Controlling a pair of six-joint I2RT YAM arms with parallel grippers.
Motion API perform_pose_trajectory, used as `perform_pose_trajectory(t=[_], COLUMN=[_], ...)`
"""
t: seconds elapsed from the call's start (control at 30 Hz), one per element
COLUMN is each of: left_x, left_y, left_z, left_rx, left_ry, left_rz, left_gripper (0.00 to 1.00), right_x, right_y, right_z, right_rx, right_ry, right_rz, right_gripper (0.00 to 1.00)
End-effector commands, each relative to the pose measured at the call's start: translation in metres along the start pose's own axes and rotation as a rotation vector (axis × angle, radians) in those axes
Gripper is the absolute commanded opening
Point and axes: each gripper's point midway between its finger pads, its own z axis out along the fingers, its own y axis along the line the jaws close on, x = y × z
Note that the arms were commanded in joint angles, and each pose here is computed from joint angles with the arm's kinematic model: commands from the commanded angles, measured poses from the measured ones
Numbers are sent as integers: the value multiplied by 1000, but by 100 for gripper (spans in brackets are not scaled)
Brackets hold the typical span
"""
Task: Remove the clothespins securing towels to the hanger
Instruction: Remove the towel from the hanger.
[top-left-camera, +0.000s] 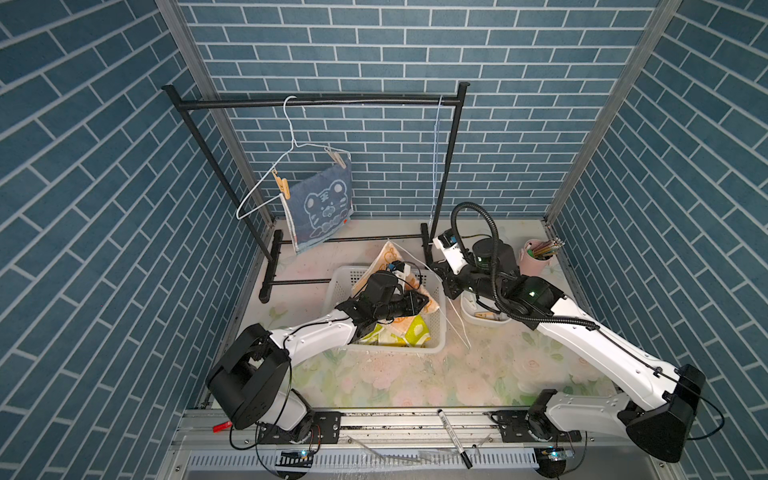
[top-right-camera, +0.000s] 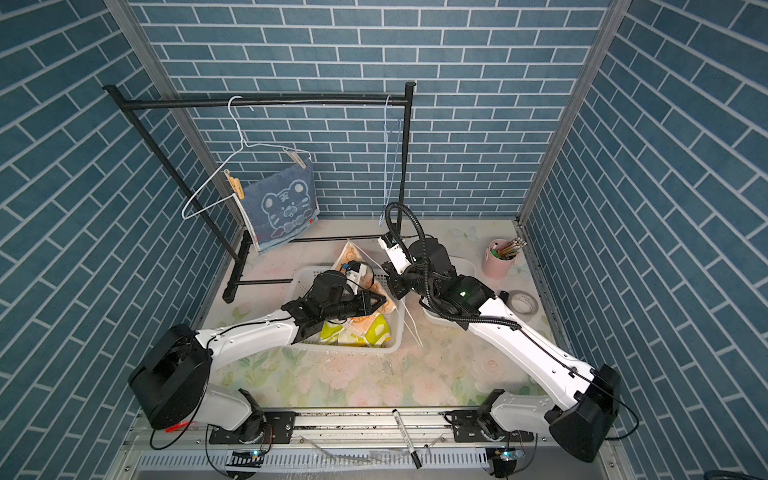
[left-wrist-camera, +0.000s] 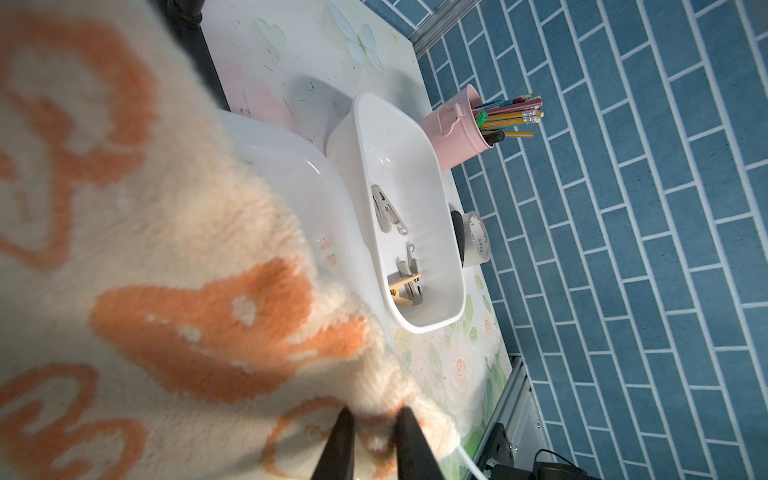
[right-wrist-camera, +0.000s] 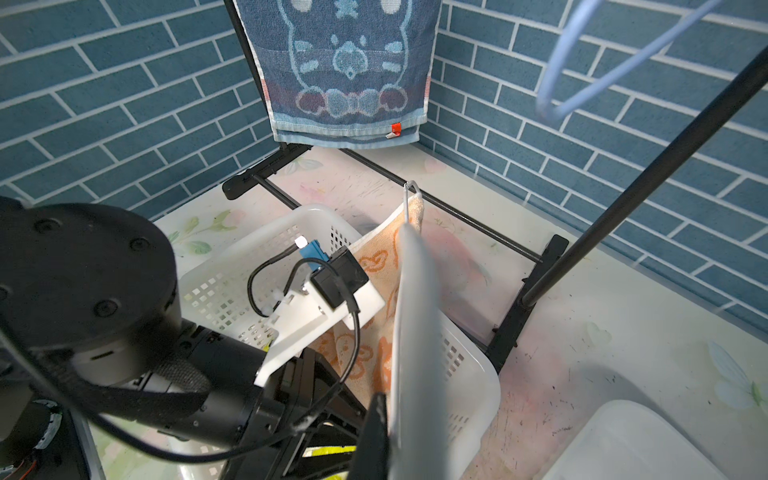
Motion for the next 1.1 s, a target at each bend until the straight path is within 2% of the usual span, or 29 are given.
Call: perform_pose_trajectory(t=[0.0,0.3,0.57,0.77,1.07], left_x=[-10,-14,-27,-56,-100], left_y=[-13,-21,-48,-87,-127], left_z=[-6,-24,-63,-132,-242], left_rx=[23,33,70,83,-89], left_ry=[-28,-68,-150,-349,-608], left_rz=[29,72,238,492,775], left_gripper=[14,0,0,0,0], right_x=[-2,3,17,24,28], right_y=[-6,-9,-24,-32,-39], right_z=[1,4,2,-3,-8], right_rx=[27,46,132,176,211], right_ry=[-14,2,65,97,116], right_rz=[29,27,-4,-24,-32], right_gripper=[0,0,0,0,0])
